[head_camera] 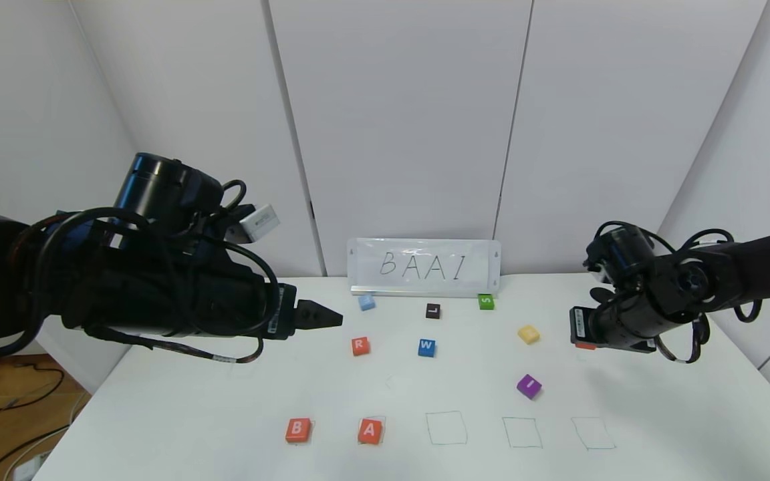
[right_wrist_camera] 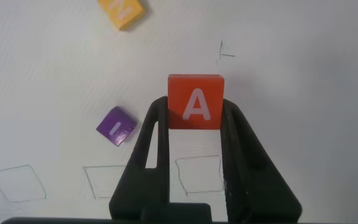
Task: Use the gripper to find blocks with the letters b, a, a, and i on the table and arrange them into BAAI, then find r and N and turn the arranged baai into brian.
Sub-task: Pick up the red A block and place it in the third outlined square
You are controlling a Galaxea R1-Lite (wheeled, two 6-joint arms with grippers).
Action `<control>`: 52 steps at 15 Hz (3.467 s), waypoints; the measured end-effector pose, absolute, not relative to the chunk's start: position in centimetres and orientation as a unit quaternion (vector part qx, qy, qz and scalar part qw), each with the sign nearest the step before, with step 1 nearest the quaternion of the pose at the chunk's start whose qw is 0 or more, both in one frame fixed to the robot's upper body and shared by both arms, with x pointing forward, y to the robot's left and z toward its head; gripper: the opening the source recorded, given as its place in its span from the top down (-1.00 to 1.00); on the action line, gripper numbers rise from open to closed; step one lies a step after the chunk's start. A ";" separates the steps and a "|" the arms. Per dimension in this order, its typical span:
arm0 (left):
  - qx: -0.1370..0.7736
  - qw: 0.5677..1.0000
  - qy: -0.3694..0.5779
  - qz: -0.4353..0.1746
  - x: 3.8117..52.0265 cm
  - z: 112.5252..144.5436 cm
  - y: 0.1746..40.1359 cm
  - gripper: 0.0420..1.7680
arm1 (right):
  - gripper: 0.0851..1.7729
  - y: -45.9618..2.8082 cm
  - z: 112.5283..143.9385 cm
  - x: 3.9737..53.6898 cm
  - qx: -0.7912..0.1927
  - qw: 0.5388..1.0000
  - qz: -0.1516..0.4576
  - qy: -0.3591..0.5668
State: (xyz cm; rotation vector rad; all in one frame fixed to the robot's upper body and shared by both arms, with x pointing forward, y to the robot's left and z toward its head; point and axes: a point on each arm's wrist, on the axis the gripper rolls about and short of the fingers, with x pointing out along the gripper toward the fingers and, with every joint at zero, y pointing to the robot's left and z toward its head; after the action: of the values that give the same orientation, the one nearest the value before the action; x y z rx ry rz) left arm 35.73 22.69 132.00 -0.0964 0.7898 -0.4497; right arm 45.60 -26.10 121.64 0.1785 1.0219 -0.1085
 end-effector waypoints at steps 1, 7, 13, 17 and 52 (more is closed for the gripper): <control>-0.046 0.897 0.381 -0.217 35.7 132.0 22.7 -0.94 | 0.46 -25.5 122.2 45.1 0.084 0.867 -0.048 0.488; -0.046 0.897 0.383 -0.217 35.8 131.9 22.7 -0.94 | 0.46 -20.6 123.4 43.0 0.060 0.877 -0.027 0.476; -0.046 0.897 0.382 -0.217 35.8 131.9 22.7 -0.94 | 0.46 -15.5 122.7 41.0 0.048 0.874 0.016 0.484; -0.046 0.898 0.381 -0.217 35.8 132.0 22.7 -0.94 | 0.46 -11.9 121.6 40.4 0.042 0.869 0.042 0.492; -0.046 0.899 0.380 -0.215 35.9 132.0 22.7 -0.94 | 0.46 -3.7 113.4 38.8 -0.024 0.822 0.058 0.566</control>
State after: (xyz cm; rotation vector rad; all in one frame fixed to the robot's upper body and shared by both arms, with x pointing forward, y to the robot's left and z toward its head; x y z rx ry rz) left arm 35.90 22.74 132.03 -0.0952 0.7867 -0.4445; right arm 38.75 -3.67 113.38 -0.0506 1.2048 0.1230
